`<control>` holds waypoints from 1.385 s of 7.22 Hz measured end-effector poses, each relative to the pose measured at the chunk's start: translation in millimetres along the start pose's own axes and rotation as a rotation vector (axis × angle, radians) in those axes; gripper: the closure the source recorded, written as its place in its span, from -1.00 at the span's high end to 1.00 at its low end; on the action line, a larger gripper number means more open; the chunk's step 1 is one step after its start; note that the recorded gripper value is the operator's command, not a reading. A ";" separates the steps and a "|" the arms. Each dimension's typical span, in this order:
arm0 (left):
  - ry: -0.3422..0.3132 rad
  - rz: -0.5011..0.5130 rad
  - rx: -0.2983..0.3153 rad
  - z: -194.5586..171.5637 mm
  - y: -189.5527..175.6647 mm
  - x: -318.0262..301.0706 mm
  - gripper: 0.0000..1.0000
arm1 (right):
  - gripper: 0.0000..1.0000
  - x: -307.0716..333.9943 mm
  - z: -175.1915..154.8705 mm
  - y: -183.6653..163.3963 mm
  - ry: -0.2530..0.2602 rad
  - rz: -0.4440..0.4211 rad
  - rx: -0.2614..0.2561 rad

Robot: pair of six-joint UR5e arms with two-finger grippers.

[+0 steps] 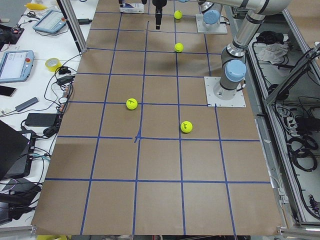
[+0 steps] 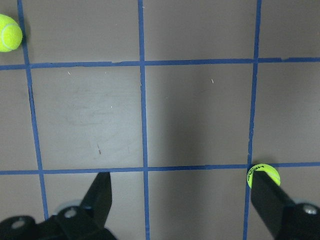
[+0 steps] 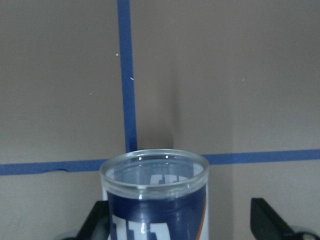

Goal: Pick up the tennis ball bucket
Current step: 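Close the right gripper on the can's top and lift it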

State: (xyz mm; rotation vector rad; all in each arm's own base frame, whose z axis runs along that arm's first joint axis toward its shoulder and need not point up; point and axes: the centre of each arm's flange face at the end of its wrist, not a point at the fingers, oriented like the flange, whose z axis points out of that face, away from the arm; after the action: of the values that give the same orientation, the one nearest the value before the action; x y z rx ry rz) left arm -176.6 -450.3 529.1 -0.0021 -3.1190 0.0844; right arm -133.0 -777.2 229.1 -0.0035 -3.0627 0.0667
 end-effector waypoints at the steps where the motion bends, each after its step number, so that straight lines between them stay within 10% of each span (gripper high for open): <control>1: 0.000 0.000 0.000 0.0 -0.1 -0.2 1.00 | 1.00 0.8 8.6 -0.3 -0.005 -0.009 -0.004; 4: 0.000 -0.001 0.005 -0.3 -0.5 0.0 1.00 | 0.76 -1.6 25.0 -0.9 -0.028 -0.011 -0.014; 6: 0.001 -0.002 0.007 -1.1 -1.1 -1.0 1.00 | -0.16 -3.2 35.1 -1.6 -0.046 -0.011 -0.019; 9: 0.002 -0.008 0.007 -0.6 -2.5 -4.5 1.00 | -0.18 -5.5 18.4 -1.5 -0.039 -0.017 -0.004; 10: 0.002 -0.007 0.007 -0.6 -2.6 -4.6 1.00 | -0.55 -11.5 3.6 -0.8 -0.042 -0.031 0.010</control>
State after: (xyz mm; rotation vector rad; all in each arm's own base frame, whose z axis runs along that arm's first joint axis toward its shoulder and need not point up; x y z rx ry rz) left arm -171.9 -452.9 529.7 0.0089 -3.1165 0.0956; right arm -121.8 -778.2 224.6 0.0461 -3.1029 0.0806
